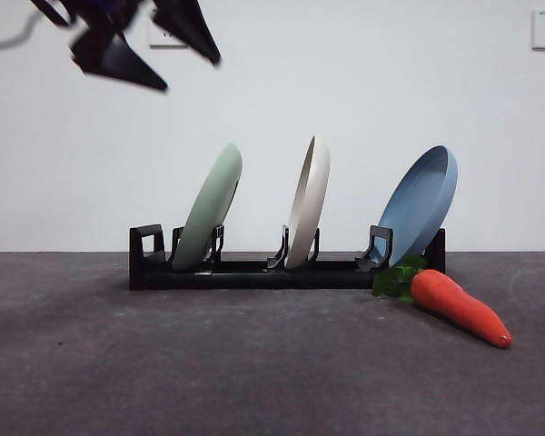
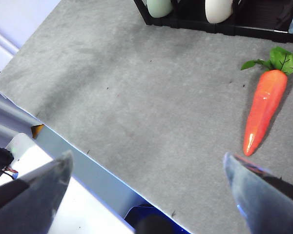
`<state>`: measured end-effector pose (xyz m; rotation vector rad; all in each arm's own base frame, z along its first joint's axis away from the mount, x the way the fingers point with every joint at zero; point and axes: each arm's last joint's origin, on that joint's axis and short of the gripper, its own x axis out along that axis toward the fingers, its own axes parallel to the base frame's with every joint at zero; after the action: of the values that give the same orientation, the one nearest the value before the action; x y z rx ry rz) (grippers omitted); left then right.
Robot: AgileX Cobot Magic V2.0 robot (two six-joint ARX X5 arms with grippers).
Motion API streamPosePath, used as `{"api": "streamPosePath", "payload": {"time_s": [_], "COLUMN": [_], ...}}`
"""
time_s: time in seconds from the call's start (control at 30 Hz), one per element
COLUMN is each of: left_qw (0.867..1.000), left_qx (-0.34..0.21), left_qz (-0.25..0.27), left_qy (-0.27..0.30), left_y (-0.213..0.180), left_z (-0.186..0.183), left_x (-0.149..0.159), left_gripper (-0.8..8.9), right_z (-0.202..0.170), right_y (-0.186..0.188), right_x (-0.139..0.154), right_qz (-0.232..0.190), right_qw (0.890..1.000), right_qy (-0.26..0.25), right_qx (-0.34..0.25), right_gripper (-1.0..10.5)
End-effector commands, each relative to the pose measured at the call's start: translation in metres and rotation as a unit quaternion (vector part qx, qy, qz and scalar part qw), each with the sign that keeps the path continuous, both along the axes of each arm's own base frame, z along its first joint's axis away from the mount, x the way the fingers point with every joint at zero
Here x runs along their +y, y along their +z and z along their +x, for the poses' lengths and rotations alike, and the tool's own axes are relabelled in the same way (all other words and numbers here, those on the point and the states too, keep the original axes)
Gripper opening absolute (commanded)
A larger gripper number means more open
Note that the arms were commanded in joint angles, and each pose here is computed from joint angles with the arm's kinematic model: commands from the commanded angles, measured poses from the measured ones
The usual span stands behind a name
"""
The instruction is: Take the green plate from the plate rack,put the plate on the table,take the carrot from the table,put the carrot in the plate
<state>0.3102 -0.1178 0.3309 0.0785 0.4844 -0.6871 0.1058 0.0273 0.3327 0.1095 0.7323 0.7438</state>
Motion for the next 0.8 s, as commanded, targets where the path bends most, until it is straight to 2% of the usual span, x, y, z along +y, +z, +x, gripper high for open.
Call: {"api": "streamPosePath", "payload": {"time_s": [0.03, 0.3, 0.67, 0.73, 0.8], "left_qw": [1.0, 0.999, 0.997, 0.997, 0.997], "left_qx": [-0.001, -0.022, -0.018, -0.012, -0.009], "left_qz": [0.013, 0.037, 0.06, 0.062, 0.063], "left_qy": [-0.008, 0.016, 0.041, 0.041, 0.038], "left_y": [-0.014, -0.053, -0.087, -0.09, -0.093], "left_z": [0.021, 0.059, 0.077, 0.078, 0.078], "left_x": [-0.011, -0.03, -0.04, -0.04, -0.042], "left_gripper": [5.93, 5.93, 5.89, 5.12, 3.96], "right_z": [0.0, -0.002, -0.001, -0.001, -0.001], "right_y": [0.001, 0.0, -0.001, -0.001, -0.001], "right_x": [0.0, 0.0, -0.001, -0.001, -0.001], "right_qz": [0.0, -0.001, -0.018, -0.018, -0.018], "right_qw": [1.0, 1.0, 1.0, 1.0, 1.0], "right_qy": [-0.001, -0.001, -0.018, -0.018, -0.018], "right_qx": [-0.002, 0.007, 0.007, 0.007, 0.007], "right_gripper": [6.9, 6.9, 6.9, 6.9, 6.9]}}
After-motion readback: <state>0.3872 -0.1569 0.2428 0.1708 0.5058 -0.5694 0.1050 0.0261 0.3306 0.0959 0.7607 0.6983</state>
